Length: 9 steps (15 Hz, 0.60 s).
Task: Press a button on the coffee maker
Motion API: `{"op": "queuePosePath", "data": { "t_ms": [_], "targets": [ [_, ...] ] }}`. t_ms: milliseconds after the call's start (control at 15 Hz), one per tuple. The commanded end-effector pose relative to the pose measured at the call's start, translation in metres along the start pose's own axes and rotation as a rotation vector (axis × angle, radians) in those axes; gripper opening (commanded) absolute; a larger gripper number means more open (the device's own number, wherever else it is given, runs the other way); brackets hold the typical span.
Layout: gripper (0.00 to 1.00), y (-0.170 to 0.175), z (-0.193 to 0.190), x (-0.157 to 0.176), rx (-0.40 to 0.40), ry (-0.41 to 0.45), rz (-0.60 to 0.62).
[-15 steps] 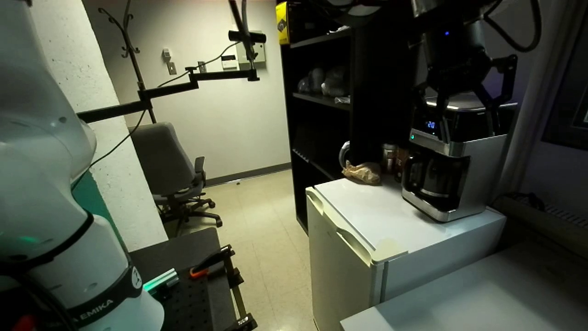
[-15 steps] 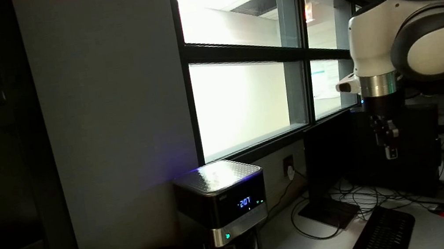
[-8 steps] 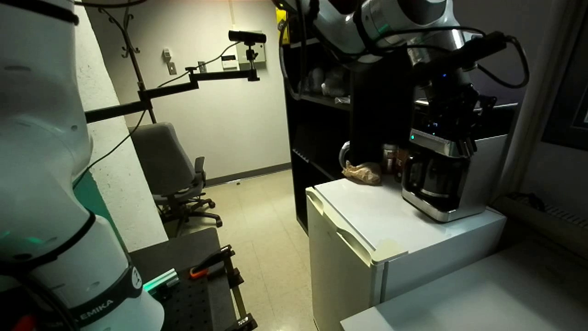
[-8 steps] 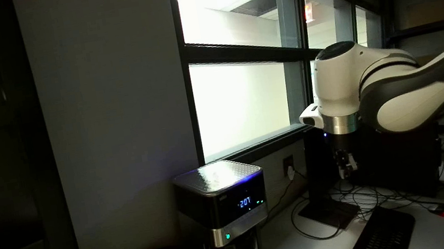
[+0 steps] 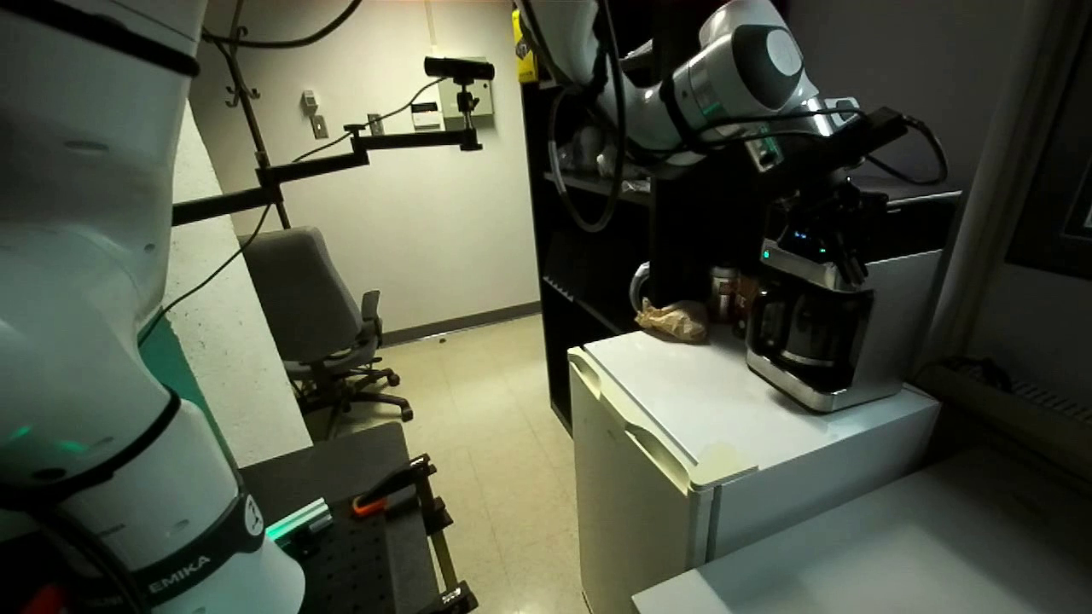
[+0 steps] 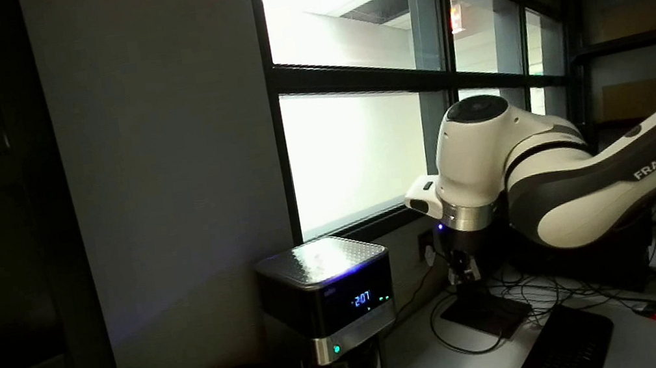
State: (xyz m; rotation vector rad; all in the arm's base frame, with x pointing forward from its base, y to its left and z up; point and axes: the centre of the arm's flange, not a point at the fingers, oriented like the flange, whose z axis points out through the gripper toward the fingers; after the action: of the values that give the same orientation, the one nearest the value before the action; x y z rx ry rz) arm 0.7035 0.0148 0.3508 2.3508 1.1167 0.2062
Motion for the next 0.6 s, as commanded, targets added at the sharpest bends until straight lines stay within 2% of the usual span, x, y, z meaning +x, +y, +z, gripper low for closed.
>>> {"op": "queuePosePath", "data": {
  "t_ms": [0,533],
  "targets": [
    [0.00,-0.001,0.008,0.030,-0.064,0.085,-0.045],
    [0.00,-0.012,0.014,0.062,-0.076,0.232,-0.070]
  ]
}}
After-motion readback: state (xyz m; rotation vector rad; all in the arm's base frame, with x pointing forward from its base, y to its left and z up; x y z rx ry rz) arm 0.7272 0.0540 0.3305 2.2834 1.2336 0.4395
